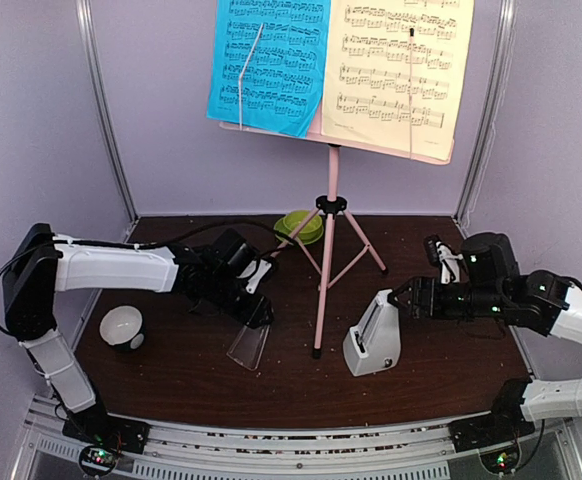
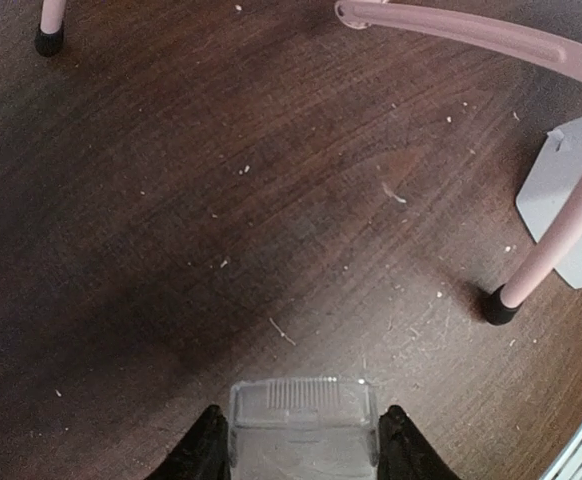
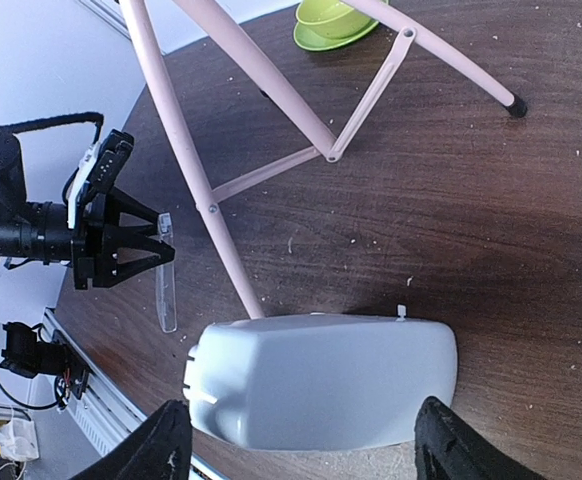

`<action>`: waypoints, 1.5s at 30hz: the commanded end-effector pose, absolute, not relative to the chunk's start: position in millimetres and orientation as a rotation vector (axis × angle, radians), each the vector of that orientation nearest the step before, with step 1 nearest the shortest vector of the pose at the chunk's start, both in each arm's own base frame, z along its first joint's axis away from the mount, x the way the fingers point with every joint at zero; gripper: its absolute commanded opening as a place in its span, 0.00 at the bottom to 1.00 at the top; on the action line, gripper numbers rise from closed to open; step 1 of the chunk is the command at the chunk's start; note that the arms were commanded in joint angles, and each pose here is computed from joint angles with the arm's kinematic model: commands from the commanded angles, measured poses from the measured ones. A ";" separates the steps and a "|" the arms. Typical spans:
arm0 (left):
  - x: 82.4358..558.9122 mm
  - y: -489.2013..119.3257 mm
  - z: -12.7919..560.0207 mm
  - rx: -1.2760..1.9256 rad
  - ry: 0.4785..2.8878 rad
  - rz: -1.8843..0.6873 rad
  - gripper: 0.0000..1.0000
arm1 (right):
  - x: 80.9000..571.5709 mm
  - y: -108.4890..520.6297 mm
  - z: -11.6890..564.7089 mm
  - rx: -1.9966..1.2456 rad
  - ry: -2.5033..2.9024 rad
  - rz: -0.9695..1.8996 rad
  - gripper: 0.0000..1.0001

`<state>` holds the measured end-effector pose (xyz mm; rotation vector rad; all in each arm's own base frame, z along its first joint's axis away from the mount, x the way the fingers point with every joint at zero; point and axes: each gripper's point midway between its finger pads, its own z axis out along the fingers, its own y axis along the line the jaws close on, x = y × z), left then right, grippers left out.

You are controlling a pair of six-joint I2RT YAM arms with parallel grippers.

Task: Set up the instrument practice props

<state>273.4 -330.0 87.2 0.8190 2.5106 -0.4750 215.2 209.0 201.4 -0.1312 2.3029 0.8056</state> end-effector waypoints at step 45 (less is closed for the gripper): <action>296.7 -304.3 193.5 0.743 2.162 -0.498 0.92 | 222.6 240.4 211.4 -0.083 2.311 0.611 0.41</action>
